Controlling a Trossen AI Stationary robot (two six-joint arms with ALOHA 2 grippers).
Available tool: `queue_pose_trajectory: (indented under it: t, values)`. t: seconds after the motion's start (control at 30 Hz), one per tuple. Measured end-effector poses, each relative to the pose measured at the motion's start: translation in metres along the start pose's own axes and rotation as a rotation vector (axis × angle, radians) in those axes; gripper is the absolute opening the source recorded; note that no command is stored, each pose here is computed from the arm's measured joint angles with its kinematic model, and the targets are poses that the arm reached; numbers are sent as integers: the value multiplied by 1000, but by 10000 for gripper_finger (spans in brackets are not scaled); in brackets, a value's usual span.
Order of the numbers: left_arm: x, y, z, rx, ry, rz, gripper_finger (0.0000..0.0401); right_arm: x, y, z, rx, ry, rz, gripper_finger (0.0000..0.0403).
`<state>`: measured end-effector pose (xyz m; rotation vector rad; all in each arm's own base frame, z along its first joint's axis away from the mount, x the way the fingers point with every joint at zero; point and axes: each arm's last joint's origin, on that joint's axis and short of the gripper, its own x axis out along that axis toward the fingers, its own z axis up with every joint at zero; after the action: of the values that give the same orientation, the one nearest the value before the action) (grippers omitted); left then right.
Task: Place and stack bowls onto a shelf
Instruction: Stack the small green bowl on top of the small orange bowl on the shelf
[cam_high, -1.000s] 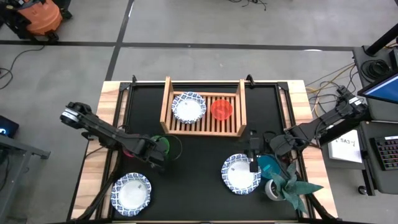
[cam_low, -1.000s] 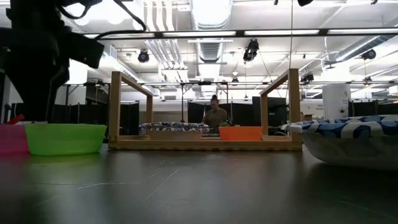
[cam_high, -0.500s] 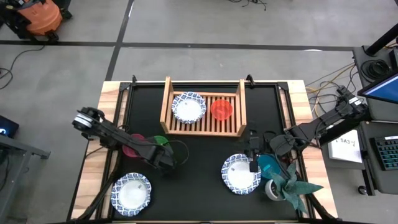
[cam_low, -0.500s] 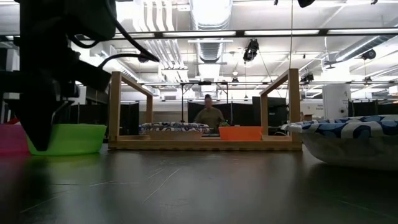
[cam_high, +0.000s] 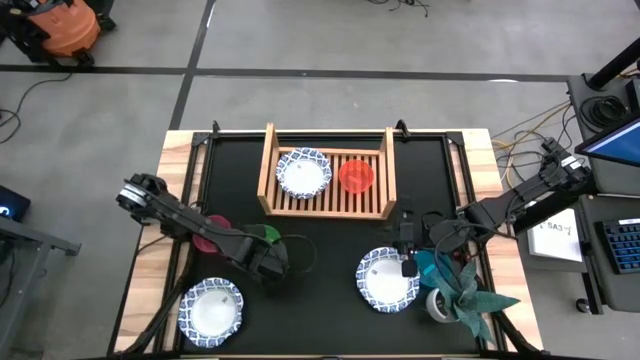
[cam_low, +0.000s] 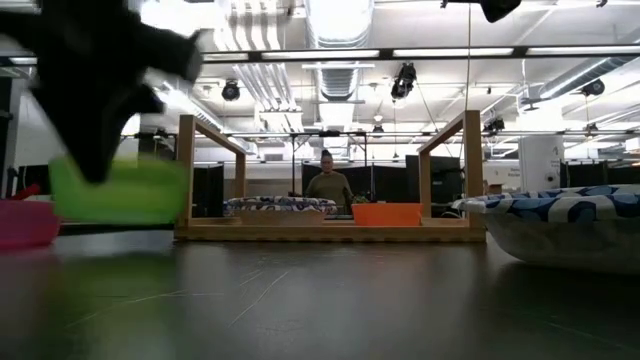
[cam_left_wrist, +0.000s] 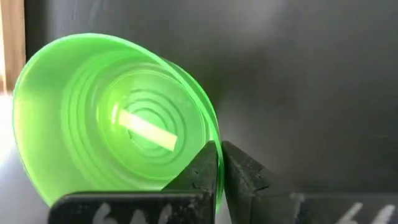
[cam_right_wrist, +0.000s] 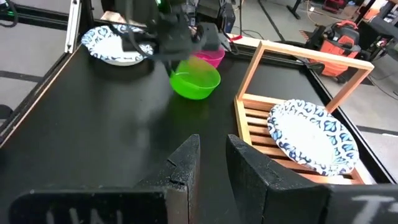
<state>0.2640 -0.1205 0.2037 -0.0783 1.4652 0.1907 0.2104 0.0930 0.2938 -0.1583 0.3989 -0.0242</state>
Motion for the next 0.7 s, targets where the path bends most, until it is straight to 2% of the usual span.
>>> queue_pose_trajectory:
  t: [0.1, 0.2, 0.33, 0.4, 0.53, 0.63, 0.7]
  values:
    - [-27, -9, 15, 91, -101, -44, 0, 0, 0, 0, -19, 2, 0, 68]
    - [-56, -14, 32, 191, -234, -42, 0, 0, 0, 0, -45, 2, 0, 68]
    - [-88, -16, 53, 363, -411, 24, 0, 0, 0, -1, -63, 3, 3, 68]
    - [-99, -15, 64, 446, -502, 60, 0, 0, 1, -3, -68, 10, 40, 68]
    - [-106, -4, 90, 538, -685, 108, 0, 2, 4, -9, -75, 30, 127, 68]
    - [-103, 15, 105, 553, -727, 166, 0, 1, 4, -10, -84, 28, 131, 68]
    - [-99, 31, 117, 523, -740, 195, 0, 1, 4, -9, -92, 22, 131, 68]
